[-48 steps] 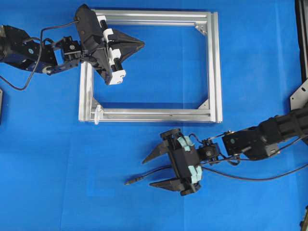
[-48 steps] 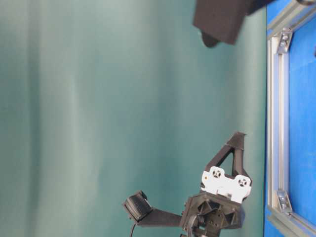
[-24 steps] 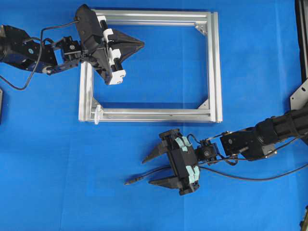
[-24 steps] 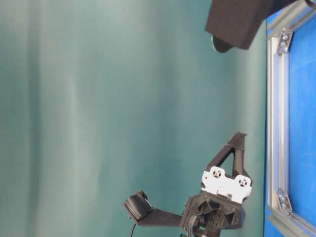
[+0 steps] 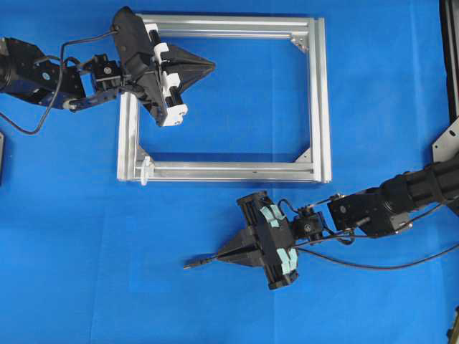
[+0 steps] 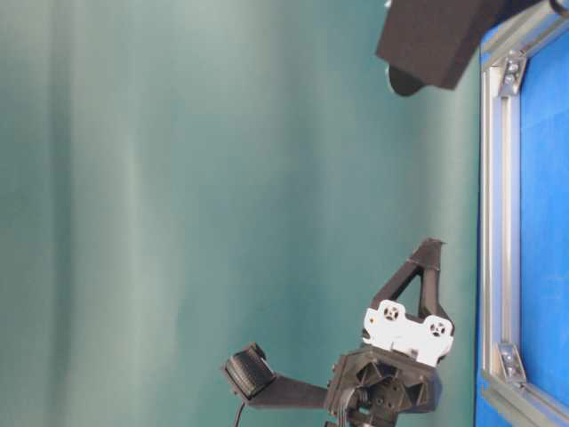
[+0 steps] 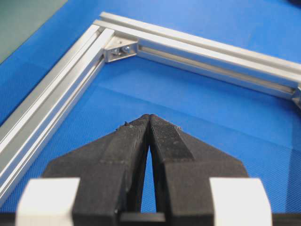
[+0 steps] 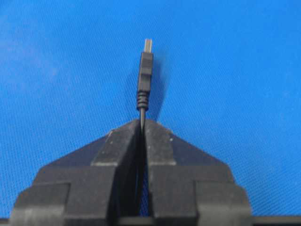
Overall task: Insert the wire through the string loop located on the left side.
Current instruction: 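Close the right gripper on the cable just behind the USB plug, then lift the cable with the right gripper, plug pointing forward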
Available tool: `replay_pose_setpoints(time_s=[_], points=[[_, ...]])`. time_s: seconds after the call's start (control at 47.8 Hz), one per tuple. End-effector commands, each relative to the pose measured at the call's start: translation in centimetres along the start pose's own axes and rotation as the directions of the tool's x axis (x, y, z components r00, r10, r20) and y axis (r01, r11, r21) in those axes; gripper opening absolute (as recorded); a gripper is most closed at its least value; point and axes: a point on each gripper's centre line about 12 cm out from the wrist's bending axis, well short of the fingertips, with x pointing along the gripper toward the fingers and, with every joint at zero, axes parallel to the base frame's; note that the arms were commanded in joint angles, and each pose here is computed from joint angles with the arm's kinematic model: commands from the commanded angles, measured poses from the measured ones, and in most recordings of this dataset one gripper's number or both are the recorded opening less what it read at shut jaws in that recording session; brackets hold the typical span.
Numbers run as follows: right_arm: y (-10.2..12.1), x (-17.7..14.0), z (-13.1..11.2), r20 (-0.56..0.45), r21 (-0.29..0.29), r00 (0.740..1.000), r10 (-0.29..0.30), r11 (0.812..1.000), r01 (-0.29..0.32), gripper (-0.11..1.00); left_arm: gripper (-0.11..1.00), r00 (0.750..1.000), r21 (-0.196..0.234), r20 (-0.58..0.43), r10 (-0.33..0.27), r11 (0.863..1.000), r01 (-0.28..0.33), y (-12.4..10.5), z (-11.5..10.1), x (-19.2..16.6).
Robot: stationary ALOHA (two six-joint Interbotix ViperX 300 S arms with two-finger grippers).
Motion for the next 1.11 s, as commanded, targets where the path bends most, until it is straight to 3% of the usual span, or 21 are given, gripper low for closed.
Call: replay_pose_setpoints(time_s=[0.0, 0.167, 0.586, 1.088], points=[[0.1, 0.0, 1.4, 0.040, 0.001, 0.999, 0.005, 1.000, -0.005, -0.10, 0.00, 0.999, 0.001, 0.043, -0.005, 1.000, 0.005, -0.1, 1.4, -0.1], [0.3, -0.4, 2.2, 0.055, 0.010, 0.998, 0.007, 1.000, -0.008, -0.10, 0.00, 0.999, 0.000, 0.043, -0.006, 1.000, 0.006, -0.2, 1.4, -0.1], [0.8, -3.5, 7.9, 0.064, 0.002, 0.998, -0.003, 1.000, 0.003, -0.10, 0.00, 0.999, -0.003, 0.041, -0.007, 1.000, 0.007, -0.2, 1.4, -0.2], [0.8, -3.6, 8.0, 0.054, 0.002, 0.999, -0.005, 1.000, 0.005, -0.10, 0.00, 0.999, -0.003, 0.043, -0.005, 1.000, 0.006, -0.1, 1.4, -0.1]])
